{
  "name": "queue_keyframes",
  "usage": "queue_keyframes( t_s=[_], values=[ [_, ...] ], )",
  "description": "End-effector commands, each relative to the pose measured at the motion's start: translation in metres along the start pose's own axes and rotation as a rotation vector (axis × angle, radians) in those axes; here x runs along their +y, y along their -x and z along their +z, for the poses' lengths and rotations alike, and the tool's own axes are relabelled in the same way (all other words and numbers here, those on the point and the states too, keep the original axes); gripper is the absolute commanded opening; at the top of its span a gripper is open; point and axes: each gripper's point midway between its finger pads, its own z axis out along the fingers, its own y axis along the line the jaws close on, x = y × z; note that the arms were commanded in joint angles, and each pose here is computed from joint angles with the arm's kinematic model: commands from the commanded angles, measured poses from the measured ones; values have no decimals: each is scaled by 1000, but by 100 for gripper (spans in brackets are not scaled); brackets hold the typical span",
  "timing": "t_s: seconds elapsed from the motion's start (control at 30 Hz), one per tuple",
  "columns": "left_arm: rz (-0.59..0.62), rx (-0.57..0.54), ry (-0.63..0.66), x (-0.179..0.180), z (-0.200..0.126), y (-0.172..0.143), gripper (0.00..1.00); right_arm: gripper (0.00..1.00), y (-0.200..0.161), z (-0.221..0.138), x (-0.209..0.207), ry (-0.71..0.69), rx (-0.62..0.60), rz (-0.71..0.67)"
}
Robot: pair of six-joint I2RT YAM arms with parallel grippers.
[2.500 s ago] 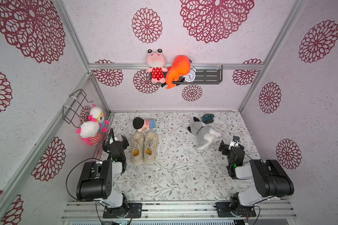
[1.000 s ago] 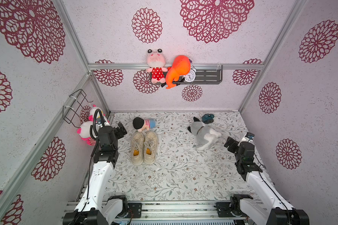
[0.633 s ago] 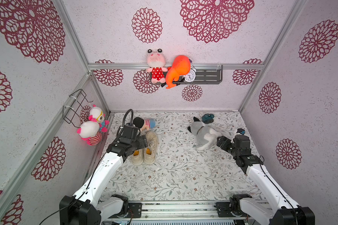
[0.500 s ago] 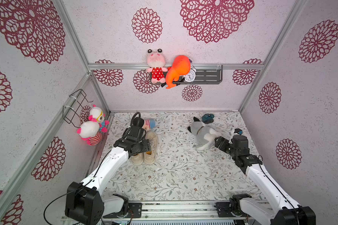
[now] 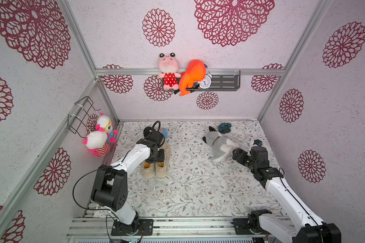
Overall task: Remove the insole from the shoe
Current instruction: Move the shoe to the center of the board.
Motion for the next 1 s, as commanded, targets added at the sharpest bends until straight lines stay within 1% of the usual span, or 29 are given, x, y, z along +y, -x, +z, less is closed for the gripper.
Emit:
queue_keyframes(
  t_s=[0.0,0.07,0.17,0.3,0.33,0.4,0.47,0.5,0.57,0.63,0.8,0.97],
  values=[
    [36,12,41,0,4,2,42,88,21,-10,7,5,-76,-15],
    [49,22,67,1,8,2,39,87,22,-11,6,3,-84,-17],
    [57,35,98,5,12,2,37,87,24,-12,6,-1,-94,-22],
    [74,43,106,5,14,3,35,87,26,-13,4,-14,-104,-31],
    [77,43,95,3,13,3,36,87,26,-13,4,-15,-108,-33],
    [82,36,51,-4,8,2,45,88,28,-14,3,-18,-113,-38],
    [76,16,13,-9,2,2,51,87,29,-16,3,-21,-120,-42],
    [71,3,-1,-10,-3,2,53,88,29,-16,2,-23,-121,-44],
    [64,-16,-21,-10,-9,0,54,87,29,-18,1,-27,-126,-45],
    [62,-20,-24,-9,-11,-3,53,87,28,-18,0,-29,-128,-45],
    [77,26,-17,-9,-1,-14,48,88,26,-19,-1,-28,-131,-45],
    [94,50,-3,-10,9,-13,45,87,28,-20,0,-26,-135,-46]
  ],
)
